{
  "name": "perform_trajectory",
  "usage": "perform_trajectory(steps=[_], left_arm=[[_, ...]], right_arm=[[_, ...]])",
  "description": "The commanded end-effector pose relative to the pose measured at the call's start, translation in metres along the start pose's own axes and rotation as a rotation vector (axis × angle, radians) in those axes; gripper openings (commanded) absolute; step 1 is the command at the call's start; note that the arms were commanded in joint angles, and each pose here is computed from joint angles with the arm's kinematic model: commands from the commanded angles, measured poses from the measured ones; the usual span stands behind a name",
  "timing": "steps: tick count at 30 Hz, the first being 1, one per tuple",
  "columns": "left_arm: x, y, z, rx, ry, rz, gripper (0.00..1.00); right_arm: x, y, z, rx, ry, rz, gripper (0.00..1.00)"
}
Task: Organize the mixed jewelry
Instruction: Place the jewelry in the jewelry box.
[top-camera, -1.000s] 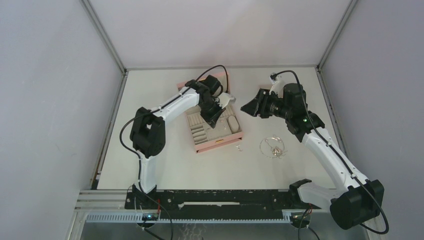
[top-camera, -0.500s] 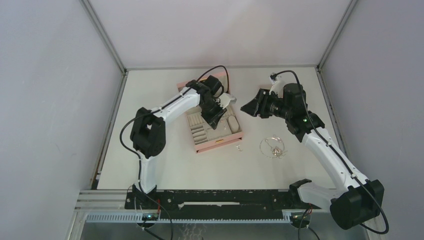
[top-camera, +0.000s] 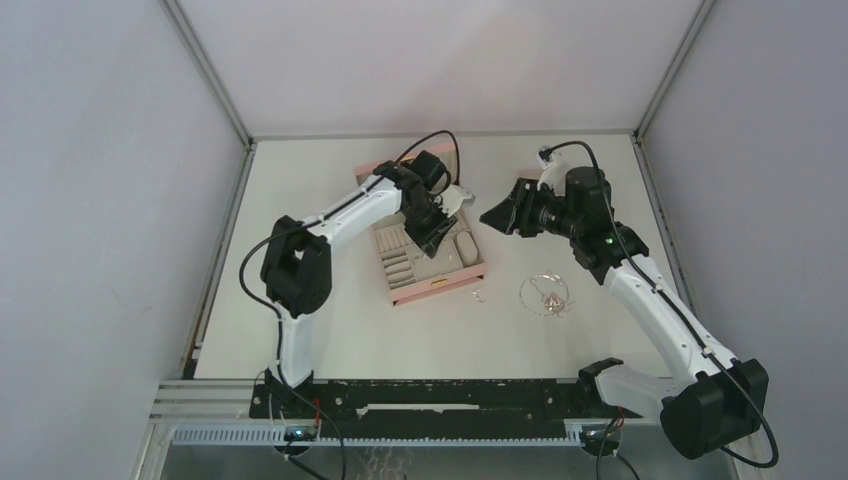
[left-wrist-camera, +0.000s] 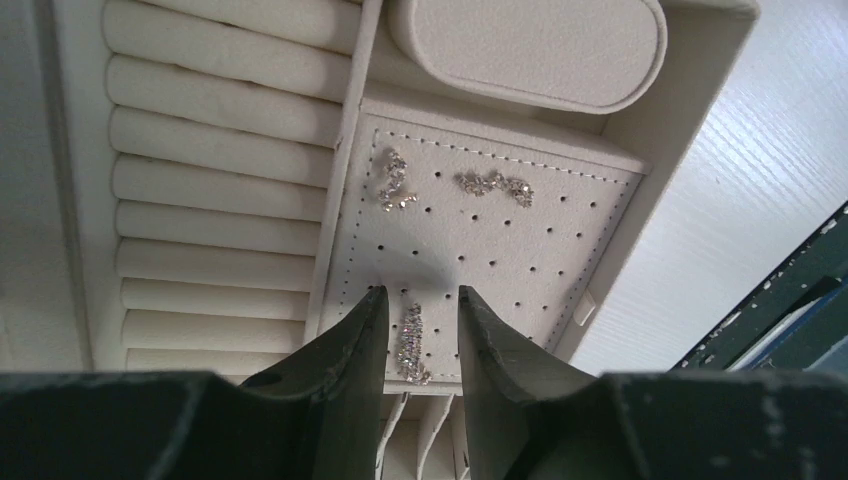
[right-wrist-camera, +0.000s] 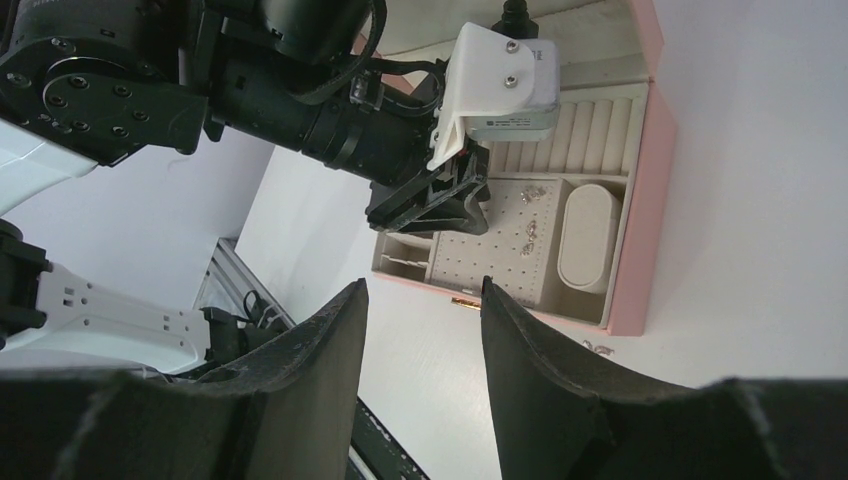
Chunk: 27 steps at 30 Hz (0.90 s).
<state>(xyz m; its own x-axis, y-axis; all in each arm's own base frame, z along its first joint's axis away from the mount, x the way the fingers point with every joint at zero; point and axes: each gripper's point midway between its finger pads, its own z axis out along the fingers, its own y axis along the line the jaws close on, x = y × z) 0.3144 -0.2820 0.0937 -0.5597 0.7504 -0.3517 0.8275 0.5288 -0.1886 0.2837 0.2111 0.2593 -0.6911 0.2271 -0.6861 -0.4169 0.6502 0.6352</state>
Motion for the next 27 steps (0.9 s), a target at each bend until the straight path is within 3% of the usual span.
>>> perform_trajectory(steps=[1,20,27], left_arm=[[-0.029,0.011,-0.027,-0.098,-0.112,0.034,0.38],[-0.045,-0.009,-0.083,-0.11,-0.264,0.011,0.4],[-0.042,-0.006,-0.083,-0.149,-0.306,-0.053,0.39]], right_arm=[[-0.018,0.018,-0.004,-0.048,-0.052,-0.049,0.54],[-0.016,0.018,-0.002,-0.05,-0.043,-0.048,0.54],[-0.015,0.02,-0.003,-0.051,-0.043,-0.052,0.54]])
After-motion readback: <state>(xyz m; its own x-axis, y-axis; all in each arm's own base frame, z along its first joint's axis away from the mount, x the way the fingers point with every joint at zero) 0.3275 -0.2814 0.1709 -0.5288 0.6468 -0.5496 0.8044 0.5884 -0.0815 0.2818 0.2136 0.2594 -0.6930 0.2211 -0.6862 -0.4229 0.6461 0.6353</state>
